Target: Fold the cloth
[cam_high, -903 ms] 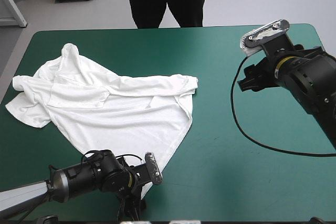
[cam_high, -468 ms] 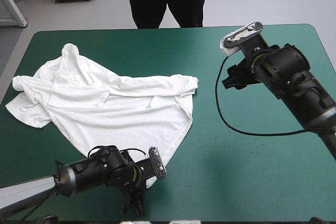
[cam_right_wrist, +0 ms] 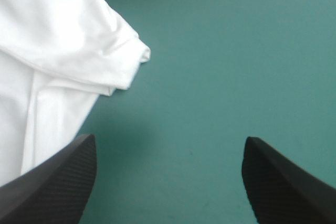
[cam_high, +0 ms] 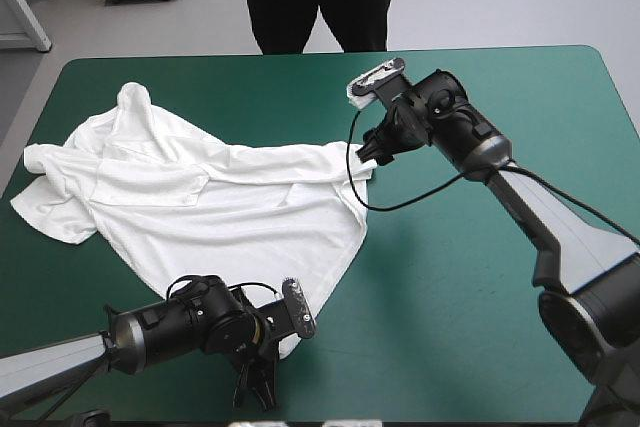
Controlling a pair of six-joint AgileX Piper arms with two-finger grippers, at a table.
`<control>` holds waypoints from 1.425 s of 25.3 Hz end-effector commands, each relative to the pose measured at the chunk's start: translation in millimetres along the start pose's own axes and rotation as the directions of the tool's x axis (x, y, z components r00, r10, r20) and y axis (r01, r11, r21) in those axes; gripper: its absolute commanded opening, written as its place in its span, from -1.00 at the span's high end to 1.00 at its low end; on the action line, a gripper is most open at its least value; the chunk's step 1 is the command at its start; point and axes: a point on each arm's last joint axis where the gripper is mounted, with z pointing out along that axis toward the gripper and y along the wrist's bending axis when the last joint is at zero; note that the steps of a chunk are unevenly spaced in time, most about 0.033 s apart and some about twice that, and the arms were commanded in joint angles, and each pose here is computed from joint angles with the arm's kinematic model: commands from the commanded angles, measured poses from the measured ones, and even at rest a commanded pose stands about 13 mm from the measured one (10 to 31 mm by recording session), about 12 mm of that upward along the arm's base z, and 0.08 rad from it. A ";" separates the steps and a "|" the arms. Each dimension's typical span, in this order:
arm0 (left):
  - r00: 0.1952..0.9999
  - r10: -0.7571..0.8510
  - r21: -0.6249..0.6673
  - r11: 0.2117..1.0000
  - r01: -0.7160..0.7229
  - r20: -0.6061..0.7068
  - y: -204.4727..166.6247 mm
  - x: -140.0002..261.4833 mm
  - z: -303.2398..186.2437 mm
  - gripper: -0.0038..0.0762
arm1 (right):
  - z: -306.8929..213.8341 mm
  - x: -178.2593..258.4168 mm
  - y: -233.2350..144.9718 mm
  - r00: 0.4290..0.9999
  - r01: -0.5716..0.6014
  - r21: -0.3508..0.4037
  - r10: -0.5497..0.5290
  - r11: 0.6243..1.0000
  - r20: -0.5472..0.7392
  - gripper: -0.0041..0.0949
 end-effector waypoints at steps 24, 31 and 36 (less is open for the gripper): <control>0.984 -0.173 0.147 0.973 0.175 -0.026 -15.6 -1.9 10.0 0.93 | 133.4 -26.4 -9.5 0.985 -0.162 -0.258 0.172 0.952 0.016 -0.37; 0.984 -0.181 0.118 0.977 0.178 0.008 -12.6 -4.3 9.9 0.93 | 150.3 -15.9 -0.6 0.983 -0.181 -0.306 0.167 0.935 -0.073 0.94; 0.979 -0.188 -0.036 0.981 0.191 0.082 0.9 -16.1 -46.8 0.93 | 109.9 -23.3 -24.8 0.978 -0.207 -0.300 0.206 0.931 -0.034 0.95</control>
